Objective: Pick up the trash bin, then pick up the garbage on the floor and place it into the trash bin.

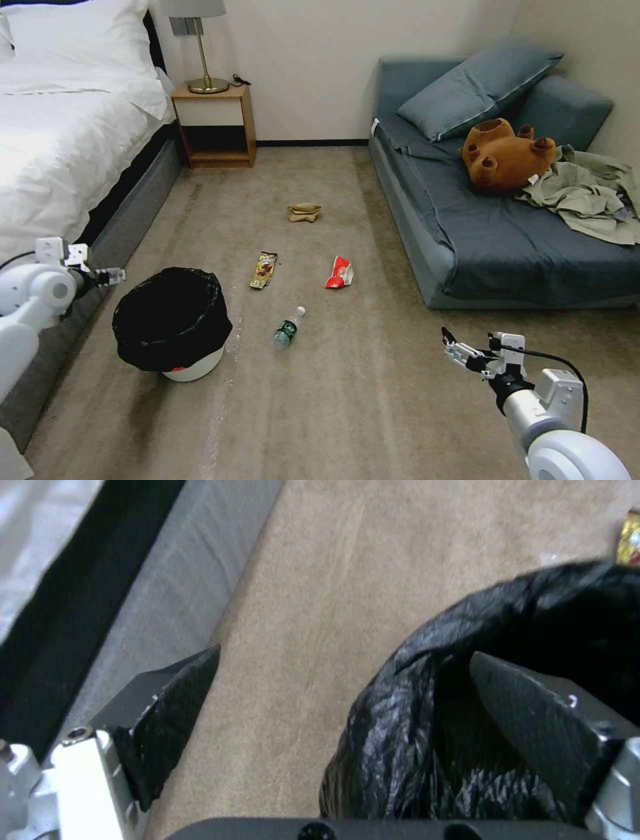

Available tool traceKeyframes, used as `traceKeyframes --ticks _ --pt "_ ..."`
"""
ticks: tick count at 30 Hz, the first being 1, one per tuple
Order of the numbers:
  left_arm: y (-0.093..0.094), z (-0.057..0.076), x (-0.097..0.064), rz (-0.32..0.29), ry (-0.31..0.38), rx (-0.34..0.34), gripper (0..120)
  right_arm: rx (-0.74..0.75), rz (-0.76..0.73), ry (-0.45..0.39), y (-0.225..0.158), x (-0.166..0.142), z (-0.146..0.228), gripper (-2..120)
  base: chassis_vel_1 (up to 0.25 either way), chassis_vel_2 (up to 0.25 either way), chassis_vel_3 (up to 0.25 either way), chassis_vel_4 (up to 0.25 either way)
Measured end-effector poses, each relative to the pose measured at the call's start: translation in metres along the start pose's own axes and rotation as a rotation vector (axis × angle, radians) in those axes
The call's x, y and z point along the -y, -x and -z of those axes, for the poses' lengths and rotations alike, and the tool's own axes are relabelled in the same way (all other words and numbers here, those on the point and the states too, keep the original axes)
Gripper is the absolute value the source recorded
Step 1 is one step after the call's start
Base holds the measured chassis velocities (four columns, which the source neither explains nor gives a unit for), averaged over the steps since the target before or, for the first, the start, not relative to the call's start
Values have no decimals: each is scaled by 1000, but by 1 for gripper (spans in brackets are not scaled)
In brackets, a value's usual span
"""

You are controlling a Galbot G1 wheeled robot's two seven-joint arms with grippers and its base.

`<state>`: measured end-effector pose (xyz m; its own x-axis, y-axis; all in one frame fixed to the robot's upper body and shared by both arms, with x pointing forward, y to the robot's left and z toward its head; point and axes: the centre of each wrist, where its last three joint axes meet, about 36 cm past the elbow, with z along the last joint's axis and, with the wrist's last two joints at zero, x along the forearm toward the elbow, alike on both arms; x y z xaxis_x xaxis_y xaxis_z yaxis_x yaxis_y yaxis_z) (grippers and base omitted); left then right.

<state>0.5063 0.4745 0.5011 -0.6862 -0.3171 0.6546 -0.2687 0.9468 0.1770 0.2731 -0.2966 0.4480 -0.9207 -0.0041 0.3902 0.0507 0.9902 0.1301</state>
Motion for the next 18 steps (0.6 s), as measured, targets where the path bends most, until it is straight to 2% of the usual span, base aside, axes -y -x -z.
traceKeyframes --ticks 13,18 --pt "24 -26 7 49 43 -35 100 -13 9 -8 8 -3 -8 100 0 0 0 0" --pt "28 -31 12 47 42 -40 100 -14 14 -16 10 -4 -9 100 0 0 0 0"
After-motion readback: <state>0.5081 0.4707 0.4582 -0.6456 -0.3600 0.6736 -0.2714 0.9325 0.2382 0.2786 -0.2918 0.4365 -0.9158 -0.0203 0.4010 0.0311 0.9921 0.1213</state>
